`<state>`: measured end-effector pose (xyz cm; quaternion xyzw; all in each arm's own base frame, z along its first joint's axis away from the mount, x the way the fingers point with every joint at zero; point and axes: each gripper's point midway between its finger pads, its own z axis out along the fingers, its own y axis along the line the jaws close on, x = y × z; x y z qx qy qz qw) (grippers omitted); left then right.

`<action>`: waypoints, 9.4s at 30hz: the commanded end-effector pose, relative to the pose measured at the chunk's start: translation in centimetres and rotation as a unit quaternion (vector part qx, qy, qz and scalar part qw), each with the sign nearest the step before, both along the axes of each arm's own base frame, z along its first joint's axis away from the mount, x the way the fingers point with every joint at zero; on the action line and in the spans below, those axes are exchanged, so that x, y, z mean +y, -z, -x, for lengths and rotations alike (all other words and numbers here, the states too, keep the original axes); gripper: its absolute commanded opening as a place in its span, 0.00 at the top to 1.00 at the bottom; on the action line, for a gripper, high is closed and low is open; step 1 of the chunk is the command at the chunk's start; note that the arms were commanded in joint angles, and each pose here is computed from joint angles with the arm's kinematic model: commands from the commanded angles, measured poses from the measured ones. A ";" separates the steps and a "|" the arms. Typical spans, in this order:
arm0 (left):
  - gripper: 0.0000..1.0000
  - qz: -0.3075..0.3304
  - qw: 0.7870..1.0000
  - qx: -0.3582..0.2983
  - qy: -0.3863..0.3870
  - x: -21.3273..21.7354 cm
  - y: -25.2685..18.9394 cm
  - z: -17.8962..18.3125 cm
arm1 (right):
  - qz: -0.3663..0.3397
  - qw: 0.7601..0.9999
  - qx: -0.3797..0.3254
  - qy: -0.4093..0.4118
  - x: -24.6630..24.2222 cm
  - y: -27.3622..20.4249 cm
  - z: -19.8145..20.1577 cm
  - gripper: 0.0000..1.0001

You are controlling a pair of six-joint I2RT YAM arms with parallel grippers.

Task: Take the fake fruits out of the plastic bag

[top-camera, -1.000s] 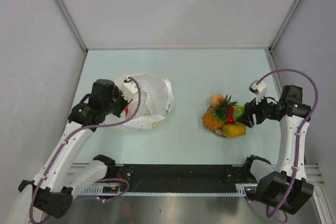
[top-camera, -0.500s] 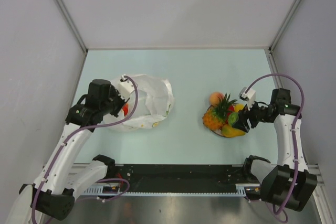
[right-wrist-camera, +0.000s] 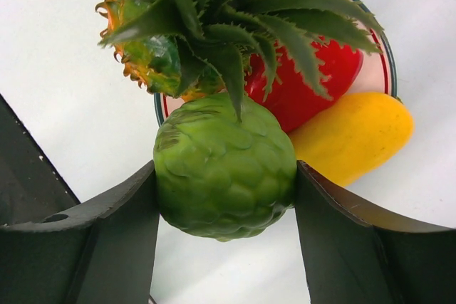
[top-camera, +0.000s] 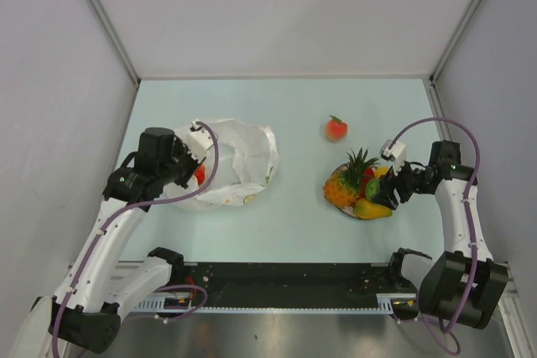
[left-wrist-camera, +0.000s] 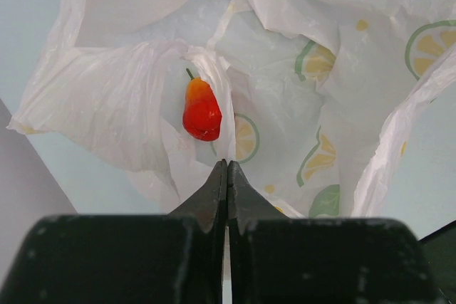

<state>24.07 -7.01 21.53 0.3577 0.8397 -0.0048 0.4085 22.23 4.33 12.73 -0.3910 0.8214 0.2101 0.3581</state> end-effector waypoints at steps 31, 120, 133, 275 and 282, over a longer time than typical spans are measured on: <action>0.00 0.163 0.976 -0.111 0.092 -7.1 -20.2 -5.0 | -0.112 0.959 -0.191 0.179 -1.1 -17.2 -8.2 0.00; 0.00 0.238 0.957 -0.162 0.033 -13.8 -15.3 -19.1 | -0.172 0.890 -0.097 0.412 15.0 -10.5 -36.9 0.00; 0.00 0.197 0.960 -0.198 0.026 -7.7 -15.2 -7.4 | -0.223 0.896 -0.123 0.363 23.0 -0.2 -47.3 0.00; 0.00 0.159 0.971 -0.176 0.012 -5.6 -9.7 -5.3 | -0.307 0.840 -0.230 0.385 22.5 0.6 -51.3 0.10; 0.00 0.141 0.969 -0.205 0.005 -4.3 -10.7 -4.5 | -0.311 0.853 -0.216 0.361 23.0 0.6 -51.2 0.21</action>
